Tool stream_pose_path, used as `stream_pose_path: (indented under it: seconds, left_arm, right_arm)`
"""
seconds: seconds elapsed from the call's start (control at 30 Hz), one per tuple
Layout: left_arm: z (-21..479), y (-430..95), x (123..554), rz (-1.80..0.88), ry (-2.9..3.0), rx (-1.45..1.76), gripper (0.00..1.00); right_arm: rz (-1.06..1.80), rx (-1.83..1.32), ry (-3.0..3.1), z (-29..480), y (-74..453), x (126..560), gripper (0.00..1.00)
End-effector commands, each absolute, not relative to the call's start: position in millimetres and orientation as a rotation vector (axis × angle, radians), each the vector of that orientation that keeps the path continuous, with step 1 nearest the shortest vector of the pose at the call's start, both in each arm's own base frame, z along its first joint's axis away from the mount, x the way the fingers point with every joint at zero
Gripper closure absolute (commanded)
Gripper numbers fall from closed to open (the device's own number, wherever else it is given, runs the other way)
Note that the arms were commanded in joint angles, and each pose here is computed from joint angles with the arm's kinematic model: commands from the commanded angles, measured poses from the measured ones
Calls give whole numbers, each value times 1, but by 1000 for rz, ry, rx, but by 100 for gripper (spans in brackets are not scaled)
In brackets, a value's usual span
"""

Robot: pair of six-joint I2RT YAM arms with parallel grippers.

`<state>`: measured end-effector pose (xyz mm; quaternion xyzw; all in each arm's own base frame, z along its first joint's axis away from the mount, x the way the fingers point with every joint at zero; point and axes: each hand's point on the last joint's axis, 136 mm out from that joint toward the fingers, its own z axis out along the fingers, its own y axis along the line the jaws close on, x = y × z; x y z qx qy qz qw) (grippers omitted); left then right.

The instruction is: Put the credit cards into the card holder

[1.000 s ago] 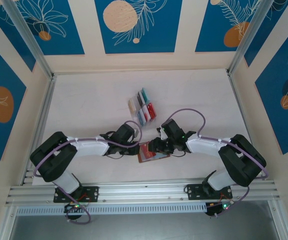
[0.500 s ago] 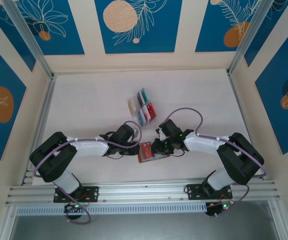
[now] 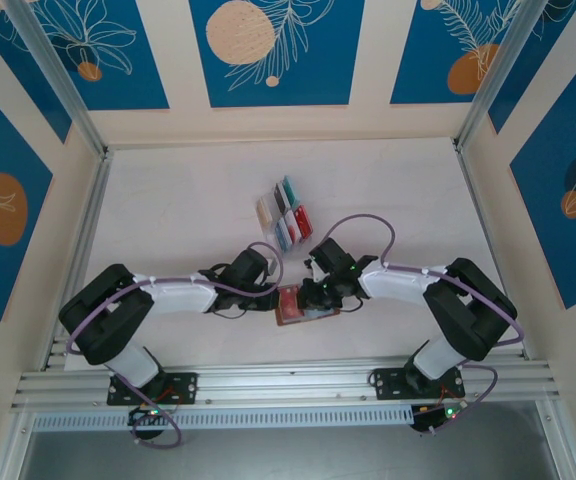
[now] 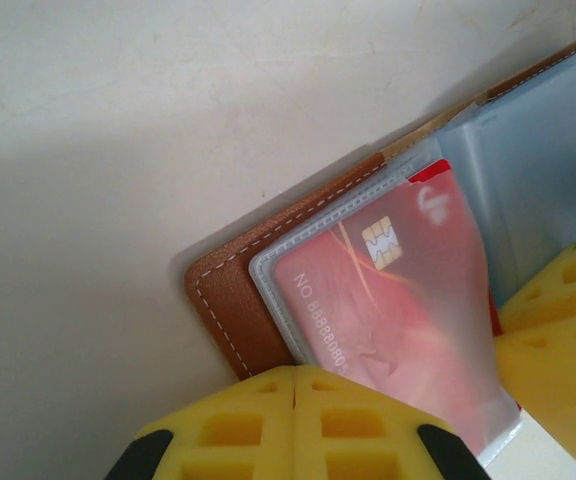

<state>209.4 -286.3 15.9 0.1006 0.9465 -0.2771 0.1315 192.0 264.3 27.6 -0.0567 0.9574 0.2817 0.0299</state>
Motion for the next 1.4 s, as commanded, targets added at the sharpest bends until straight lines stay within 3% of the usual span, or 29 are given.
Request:
stream_pose_path:
  seconds: [0.0, 0.1, 0.23, 0.4, 0.73, 1.17, 1.37]
  left_arm:
    - [-38, -242, 164, -571, 2994, 284, 97]
    - [-37, -241, 164, -565, 2990, 287, 97]
    - [-37, -242, 165, -569, 2987, 294, 97]
    - [-36, -243, 165, -573, 2985, 300, 97]
    - [-35, -244, 166, -577, 2984, 301, 97]
    - [-36, -245, 166, -584, 2982, 306, 97]
    - [-35, -246, 166, -589, 2978, 305, 97]
  right_arm:
    - [815, -235, 2938, 42, 263, 193, 72]
    - [745, -247, 2939, 51, 252, 195, 64]
    - [664, -278, 2934, 62, 239, 199, 61]
    - [527, -324, 2897, 73, 227, 216, 69]
    - [324, -418, 2912, 54, 222, 239, 66]
    - [124, -371, 3011, 10, 212, 227, 60]
    - [91, -294, 3093, -7, 212, 213, 63]
